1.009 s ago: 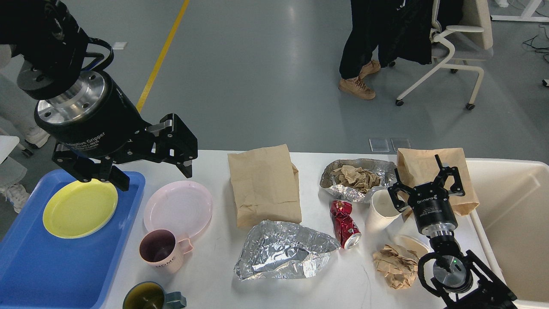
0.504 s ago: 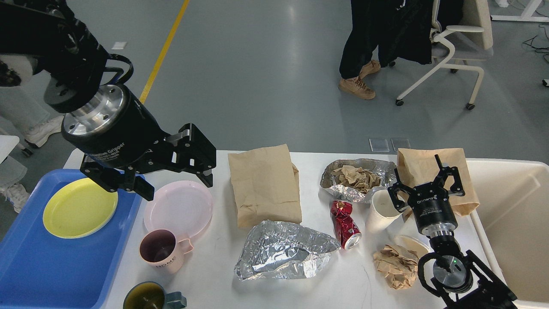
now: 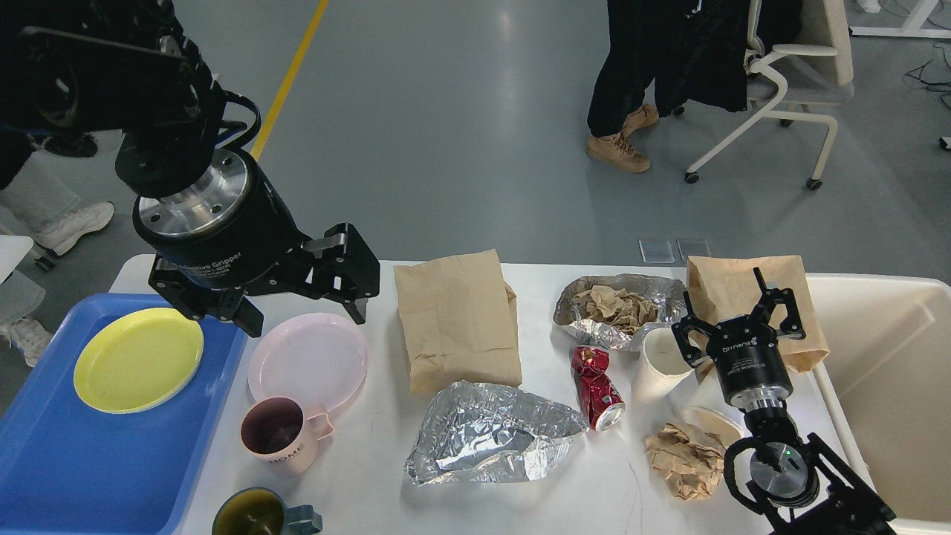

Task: Tidy desktop
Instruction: 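Move the left gripper over the pink mug and lower it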

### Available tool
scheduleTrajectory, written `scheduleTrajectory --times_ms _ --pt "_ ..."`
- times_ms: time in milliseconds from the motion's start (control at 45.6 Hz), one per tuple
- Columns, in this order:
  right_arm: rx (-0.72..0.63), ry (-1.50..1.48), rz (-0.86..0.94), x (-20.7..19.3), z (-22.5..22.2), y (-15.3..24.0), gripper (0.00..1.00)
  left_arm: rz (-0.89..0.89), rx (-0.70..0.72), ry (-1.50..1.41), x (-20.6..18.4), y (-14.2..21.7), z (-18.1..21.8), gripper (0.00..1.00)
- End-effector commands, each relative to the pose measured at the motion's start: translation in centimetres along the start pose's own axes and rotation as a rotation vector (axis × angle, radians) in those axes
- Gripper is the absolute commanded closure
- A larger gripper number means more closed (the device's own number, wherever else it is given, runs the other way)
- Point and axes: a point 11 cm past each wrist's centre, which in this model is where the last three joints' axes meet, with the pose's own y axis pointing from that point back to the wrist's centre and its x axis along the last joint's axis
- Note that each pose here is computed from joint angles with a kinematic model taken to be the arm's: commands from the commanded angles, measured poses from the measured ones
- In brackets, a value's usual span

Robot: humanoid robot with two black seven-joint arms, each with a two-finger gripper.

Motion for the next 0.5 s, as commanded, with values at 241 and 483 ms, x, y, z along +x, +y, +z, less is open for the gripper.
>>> scheduleTrajectory --times_ms 241,483 --pt "0.000 0.000 0.000 0.0 0.0 0.0 0.00 -0.020 -0.118 0.029 0.8 0.0 -1.9 0.07" --pt "0.000 0.000 0.000 0.0 0.0 0.0 0.00 -0.102 -0.048 0.030 0.2 -2.8 -3.7 0.19"
